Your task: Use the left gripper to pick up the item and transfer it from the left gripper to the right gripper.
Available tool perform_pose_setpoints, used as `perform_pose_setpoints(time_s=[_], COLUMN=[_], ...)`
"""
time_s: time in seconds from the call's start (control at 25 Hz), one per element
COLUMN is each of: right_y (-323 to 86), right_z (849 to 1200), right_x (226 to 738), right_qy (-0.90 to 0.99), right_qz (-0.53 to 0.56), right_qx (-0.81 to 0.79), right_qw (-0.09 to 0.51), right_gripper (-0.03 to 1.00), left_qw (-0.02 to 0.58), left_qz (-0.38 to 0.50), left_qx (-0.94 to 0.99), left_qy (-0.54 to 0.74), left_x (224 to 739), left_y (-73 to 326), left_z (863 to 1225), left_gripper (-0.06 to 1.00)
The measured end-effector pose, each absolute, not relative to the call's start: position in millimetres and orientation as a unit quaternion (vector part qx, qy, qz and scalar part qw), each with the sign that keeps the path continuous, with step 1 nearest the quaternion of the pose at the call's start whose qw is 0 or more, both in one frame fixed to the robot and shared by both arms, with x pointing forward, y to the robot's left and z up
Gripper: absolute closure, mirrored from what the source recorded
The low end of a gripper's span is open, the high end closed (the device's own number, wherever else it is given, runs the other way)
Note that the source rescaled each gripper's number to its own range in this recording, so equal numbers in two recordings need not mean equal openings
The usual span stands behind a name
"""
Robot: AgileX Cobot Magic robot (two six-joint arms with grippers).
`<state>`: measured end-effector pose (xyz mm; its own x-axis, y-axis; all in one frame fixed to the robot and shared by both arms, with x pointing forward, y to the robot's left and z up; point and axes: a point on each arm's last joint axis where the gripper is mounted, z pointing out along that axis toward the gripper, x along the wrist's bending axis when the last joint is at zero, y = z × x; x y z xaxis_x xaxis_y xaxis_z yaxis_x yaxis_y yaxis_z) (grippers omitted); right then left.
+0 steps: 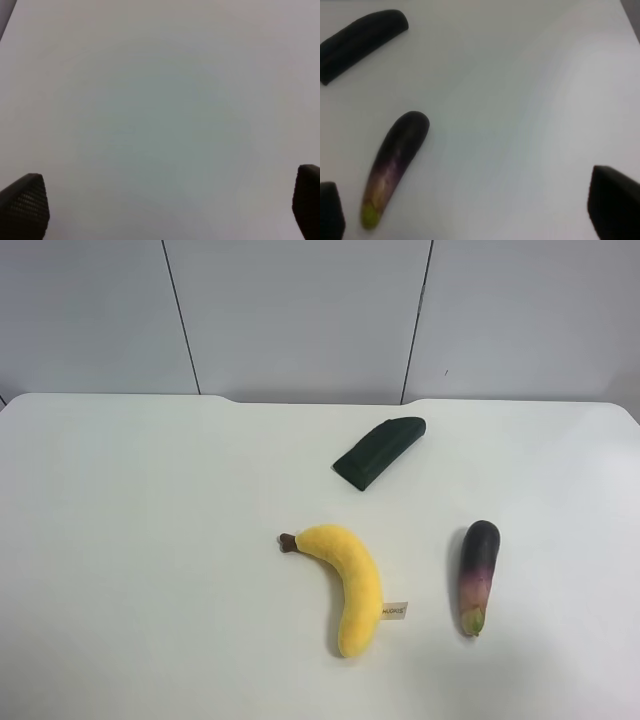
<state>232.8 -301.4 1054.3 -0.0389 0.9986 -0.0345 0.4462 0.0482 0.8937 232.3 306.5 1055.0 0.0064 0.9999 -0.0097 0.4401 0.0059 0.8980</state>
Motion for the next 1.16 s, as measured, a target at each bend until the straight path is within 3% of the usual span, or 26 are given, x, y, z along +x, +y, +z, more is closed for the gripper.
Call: perform_pose_setpoints(time_s=[1.16], right_y=[-301.4], right_z=[1054.3], right_x=[232.8], right_qy=[0.619], right_qz=[0.369], right_qx=[0.583], right_qw=[0.375], right_gripper=[0.02], left_qw=[0.378], left_qz=[0.370], left_qx=[0.600], left_qy=[0.600], left_x=[232.3], left_y=[306.5], left_z=[1055.0], left_gripper=[-0.06])
